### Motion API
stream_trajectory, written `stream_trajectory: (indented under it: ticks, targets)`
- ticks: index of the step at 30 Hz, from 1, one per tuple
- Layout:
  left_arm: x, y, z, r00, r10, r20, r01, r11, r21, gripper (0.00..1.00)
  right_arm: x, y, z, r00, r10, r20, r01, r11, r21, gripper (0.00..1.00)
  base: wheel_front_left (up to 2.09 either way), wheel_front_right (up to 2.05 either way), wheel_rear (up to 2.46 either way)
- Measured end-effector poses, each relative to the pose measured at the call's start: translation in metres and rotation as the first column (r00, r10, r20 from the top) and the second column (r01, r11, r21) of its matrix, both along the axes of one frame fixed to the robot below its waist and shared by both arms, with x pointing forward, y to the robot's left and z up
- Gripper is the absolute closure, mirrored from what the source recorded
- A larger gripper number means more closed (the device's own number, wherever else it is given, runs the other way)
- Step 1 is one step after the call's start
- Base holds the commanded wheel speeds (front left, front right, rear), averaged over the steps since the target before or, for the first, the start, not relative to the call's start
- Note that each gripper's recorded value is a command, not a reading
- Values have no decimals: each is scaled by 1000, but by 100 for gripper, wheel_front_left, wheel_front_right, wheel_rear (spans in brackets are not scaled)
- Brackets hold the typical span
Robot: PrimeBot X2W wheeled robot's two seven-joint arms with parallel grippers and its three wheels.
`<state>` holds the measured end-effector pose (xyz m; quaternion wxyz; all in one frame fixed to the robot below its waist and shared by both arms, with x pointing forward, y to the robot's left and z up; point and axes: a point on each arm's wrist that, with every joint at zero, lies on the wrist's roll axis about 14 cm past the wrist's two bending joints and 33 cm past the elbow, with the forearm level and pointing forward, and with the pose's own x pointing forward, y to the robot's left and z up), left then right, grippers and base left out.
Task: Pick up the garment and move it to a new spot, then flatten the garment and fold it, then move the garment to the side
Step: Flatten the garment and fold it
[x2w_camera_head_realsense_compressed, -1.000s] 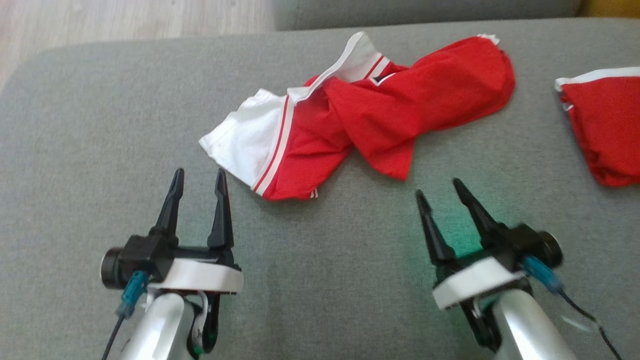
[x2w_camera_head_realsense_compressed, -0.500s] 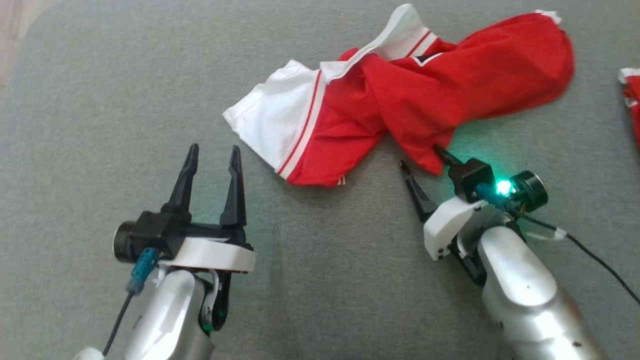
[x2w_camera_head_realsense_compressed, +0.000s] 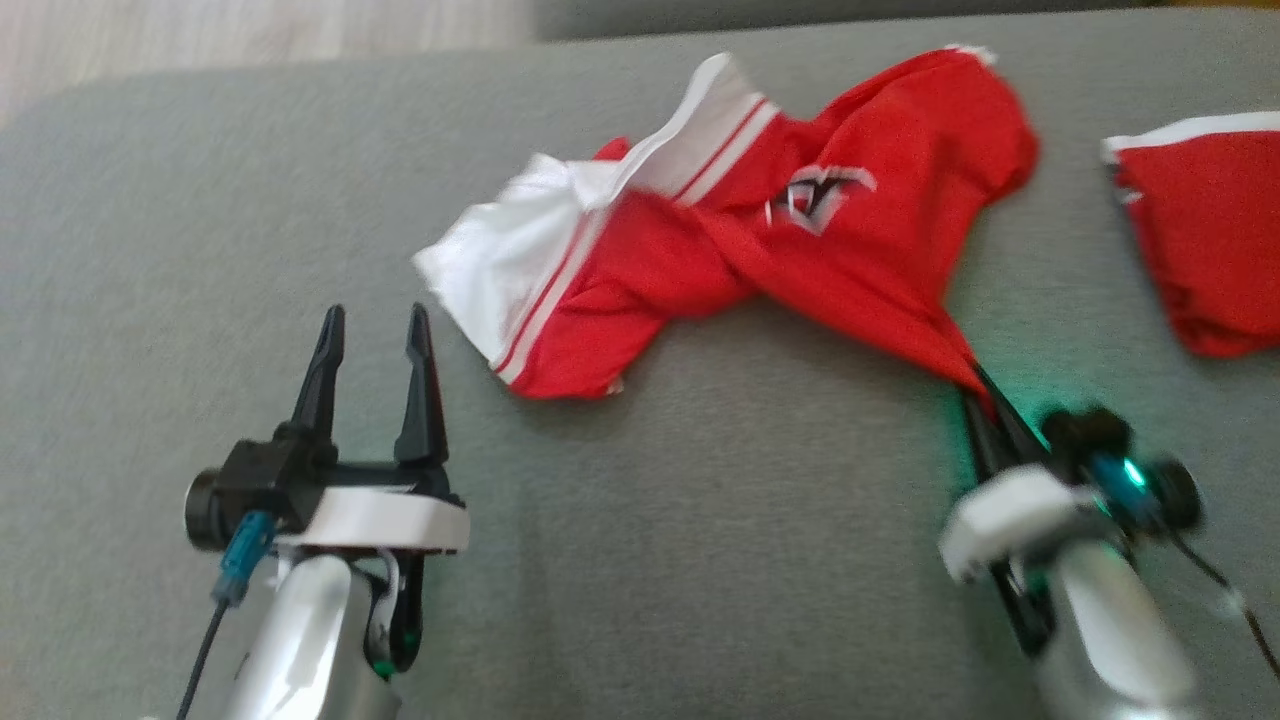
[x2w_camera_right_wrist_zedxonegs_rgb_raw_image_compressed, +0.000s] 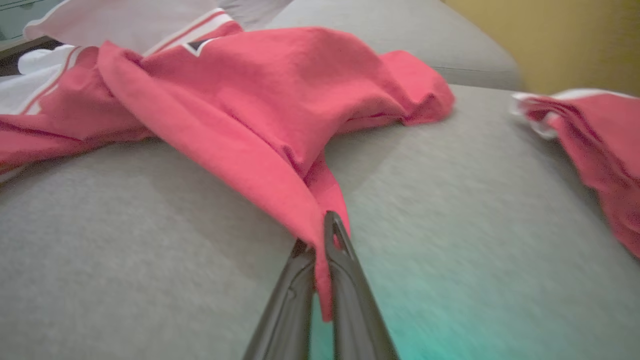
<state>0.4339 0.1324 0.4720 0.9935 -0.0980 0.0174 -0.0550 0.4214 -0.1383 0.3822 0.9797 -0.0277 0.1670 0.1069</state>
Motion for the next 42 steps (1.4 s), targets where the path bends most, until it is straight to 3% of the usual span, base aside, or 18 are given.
stream_trajectory:
  ticks: [5, 10, 11, 12, 13, 18, 24, 27, 36, 42]
  targets:
    - [-3, -23, 8, 998, -62, 22, 62, 998, -10, 0, -40, -60, 6, 986, -165, 25, 166, 985, -47, 100, 0, 0, 0]
    - [-4, -37, 25, 993, -100, 66, 101, 995, -5, 0, -59, -84, 19, 974, -217, 59, 222, 970, -99, 100, 0, 0, 0]
    - [-4, -39, 27, 992, -104, 71, 105, 994, -5, 0, -62, -86, 20, 973, -222, 57, 227, 969, -101, 85, 0, 0, 0]
    - [-4, -39, 27, 992, -104, 71, 105, 994, -5, 0, -62, -86, 20, 973, -222, 57, 227, 969, -101, 17, 0, 0, 0]
    - [-5, -40, 28, 992, -107, 74, 107, 994, -5, 0, -64, -86, 21, 973, -224, 57, 229, 968, -104, 0, 0, 0, 0]
    - [-12, -40, 25, 992, -109, 63, 110, 994, -3, 0, -59, -72, 43, 969, -208, 133, 213, 977, -24, 0, 0, 0, 0]
    - [-13, -40, 25, 992, -109, 61, 109, 994, -1, 0, -42, -32, 93, 947, -158, 279, 117, 981, 157, 0, 0, 0, 0]
    - [-13, -41, 23, 992, -112, 56, 112, 994, -2, 0, -40, -14, 110, 937, -125, 327, 61, 978, 200, 0, 0, 0, 0]
    - [-11, -51, 10, 988, -155, 23, 155, 988, -5, 0, -48, -13, 100, 946, -137, 294, 71, 972, 226, 0, 0, 0, 0]
    - [-17, -81, -19, 951, -294, -90, 301, 951, 69, 0, -46, -20, 95, 947, -164, 277, 98, 966, 238, 0, 0, 0, 0]
